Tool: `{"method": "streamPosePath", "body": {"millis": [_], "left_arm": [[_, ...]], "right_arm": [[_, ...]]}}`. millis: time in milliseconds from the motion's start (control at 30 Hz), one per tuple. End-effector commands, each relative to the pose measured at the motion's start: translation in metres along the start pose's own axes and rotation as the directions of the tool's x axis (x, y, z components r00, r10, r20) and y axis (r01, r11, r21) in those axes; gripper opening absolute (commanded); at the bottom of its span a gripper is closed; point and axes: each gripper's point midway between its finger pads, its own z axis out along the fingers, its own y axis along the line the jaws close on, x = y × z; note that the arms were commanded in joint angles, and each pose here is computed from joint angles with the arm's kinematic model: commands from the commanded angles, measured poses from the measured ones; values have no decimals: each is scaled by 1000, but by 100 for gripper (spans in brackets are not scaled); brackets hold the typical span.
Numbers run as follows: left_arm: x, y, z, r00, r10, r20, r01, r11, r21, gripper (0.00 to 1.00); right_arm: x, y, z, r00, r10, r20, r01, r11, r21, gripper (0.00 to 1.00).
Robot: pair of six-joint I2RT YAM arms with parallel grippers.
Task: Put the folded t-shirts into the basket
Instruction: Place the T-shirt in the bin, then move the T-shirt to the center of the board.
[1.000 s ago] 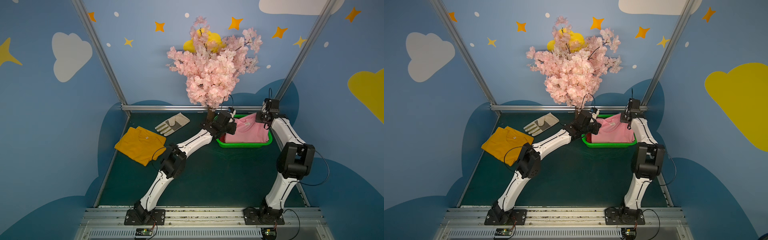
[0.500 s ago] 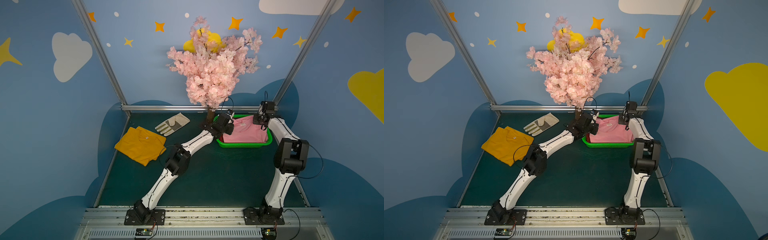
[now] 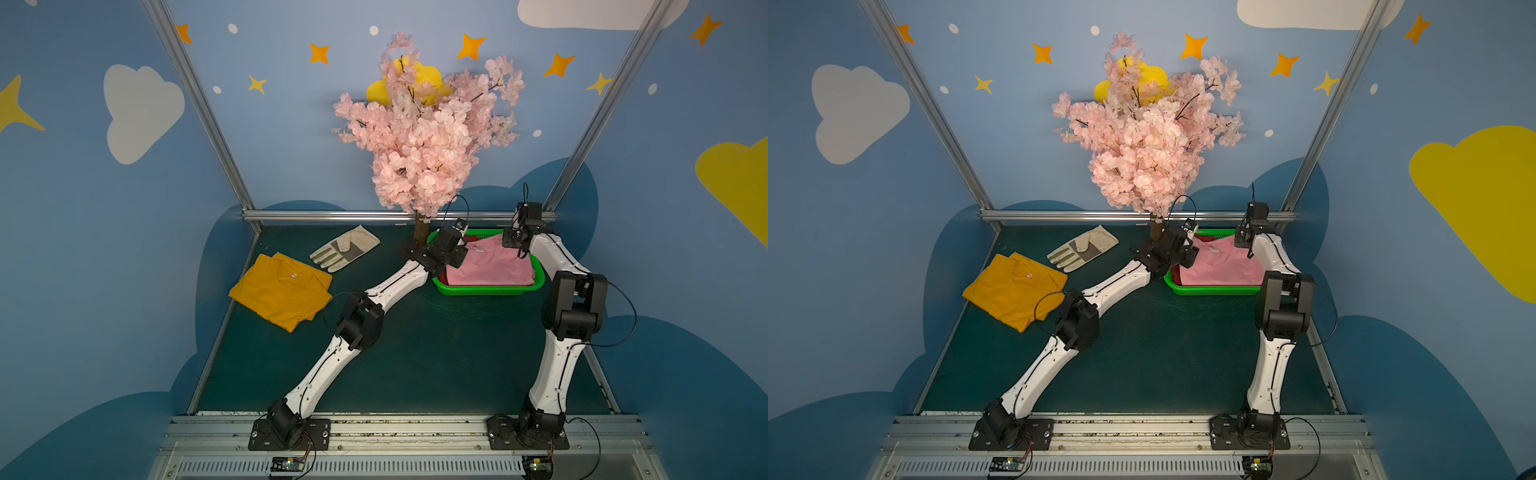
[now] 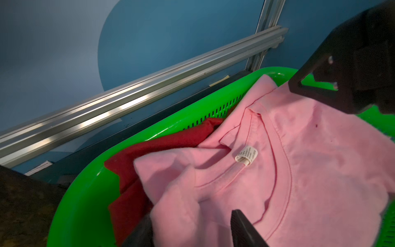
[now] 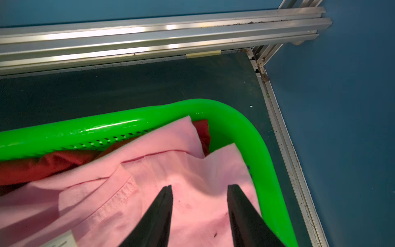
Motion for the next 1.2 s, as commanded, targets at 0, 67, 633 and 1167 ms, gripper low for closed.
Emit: {"method": "streamPosePath", "body": {"millis": [0, 67, 633, 1167], "left_arm": [[-8, 14, -14, 999, 33, -17, -34, 997, -70, 65], [-12, 21, -23, 998, 50, -22, -52, 992, -111, 70], [0, 16, -113, 993, 70, -100, -80, 992, -93, 93], [164, 177, -294, 896, -385, -223, 316, 904, -288, 92]], "right_arm": [[-19, -5, -17, 999, 2, 40, -3, 999, 45, 50], [-24, -4, -28, 999, -1, 48, -1, 999, 45, 51], [7, 30, -135, 990, 139, 37, -130, 972, -197, 53], [107, 162, -239, 993, 117, 28, -85, 845, -529, 77]]}}
